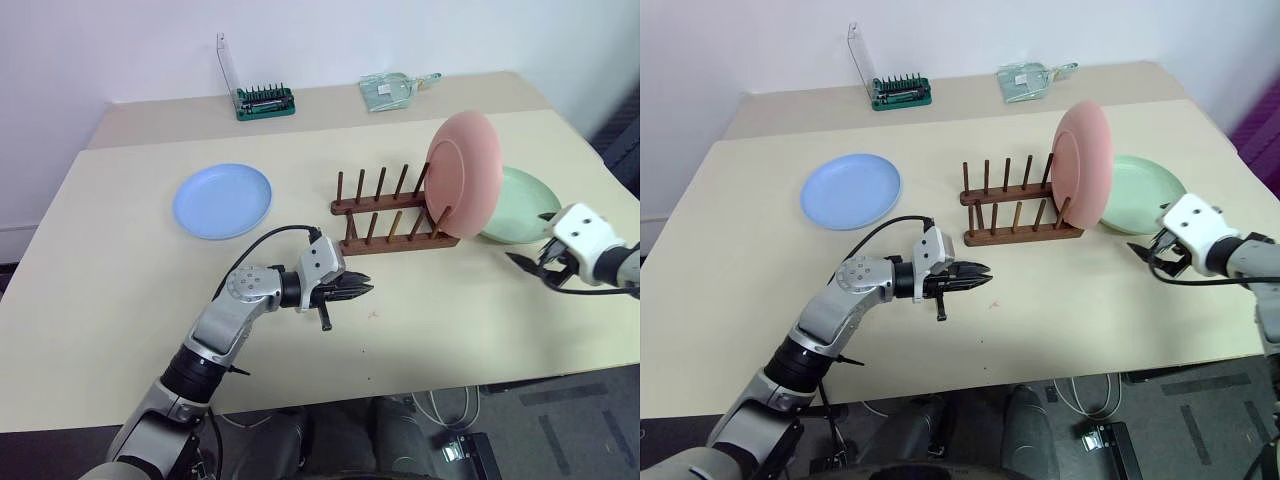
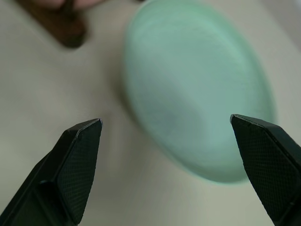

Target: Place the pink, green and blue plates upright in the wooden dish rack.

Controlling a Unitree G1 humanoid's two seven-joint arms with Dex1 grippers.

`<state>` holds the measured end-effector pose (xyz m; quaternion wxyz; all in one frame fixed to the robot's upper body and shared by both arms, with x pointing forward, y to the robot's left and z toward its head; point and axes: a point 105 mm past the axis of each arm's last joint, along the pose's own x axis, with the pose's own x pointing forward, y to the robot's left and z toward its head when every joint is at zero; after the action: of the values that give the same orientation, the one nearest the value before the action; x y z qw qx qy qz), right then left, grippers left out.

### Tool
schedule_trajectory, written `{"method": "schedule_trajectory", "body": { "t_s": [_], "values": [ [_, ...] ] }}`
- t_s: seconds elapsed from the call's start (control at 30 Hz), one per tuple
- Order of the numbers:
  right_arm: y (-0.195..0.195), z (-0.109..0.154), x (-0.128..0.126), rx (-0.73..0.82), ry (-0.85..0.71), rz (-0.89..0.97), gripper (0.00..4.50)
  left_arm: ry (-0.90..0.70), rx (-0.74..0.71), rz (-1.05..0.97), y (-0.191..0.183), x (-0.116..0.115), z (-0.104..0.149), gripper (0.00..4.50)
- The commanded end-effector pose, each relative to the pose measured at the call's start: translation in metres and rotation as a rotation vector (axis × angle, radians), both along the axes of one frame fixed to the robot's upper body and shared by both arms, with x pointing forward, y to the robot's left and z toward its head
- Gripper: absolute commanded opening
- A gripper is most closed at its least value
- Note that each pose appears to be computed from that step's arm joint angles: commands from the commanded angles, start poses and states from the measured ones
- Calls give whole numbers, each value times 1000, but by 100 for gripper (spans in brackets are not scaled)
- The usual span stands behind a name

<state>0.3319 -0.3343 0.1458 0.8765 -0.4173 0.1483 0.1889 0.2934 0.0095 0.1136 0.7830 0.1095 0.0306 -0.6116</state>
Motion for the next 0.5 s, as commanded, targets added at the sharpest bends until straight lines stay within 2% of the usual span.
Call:
{"method": "schedule_trajectory", "body": {
  "t_s": [0.03, 0.07, 0.17, 0.27, 0.3, 0.4, 0.5],
  "values": [
    [3, -6, 15, -80, -44, 15, 445, -35, -14, -7, -1, 0, 7, 56],
    [3, -9, 19, -96, -52, 13, 445, -35, -13, -5, -1, 0, 7, 56],
    [1, -15, 29, -129, -63, 7, 362, -35, -12, -1, 0, -1, 6, 56],
    [2, -18, 33, -137, -65, 15, 213, -38, -12, 11, 1, -1, 7, 56],
    [1, -17, 34, -151, -73, 20, 148, -39, -12, 17, 2, -1, 7, 56],
    [-4, -2, 34, -162, -141, -4, 4, -42, -9, 28, 4, -1, 6, 56],
    [-13, 14, 28, -212, -199, -22, 4, -42, -9, 41, 7, 0, 6, 56]
  ]
}}
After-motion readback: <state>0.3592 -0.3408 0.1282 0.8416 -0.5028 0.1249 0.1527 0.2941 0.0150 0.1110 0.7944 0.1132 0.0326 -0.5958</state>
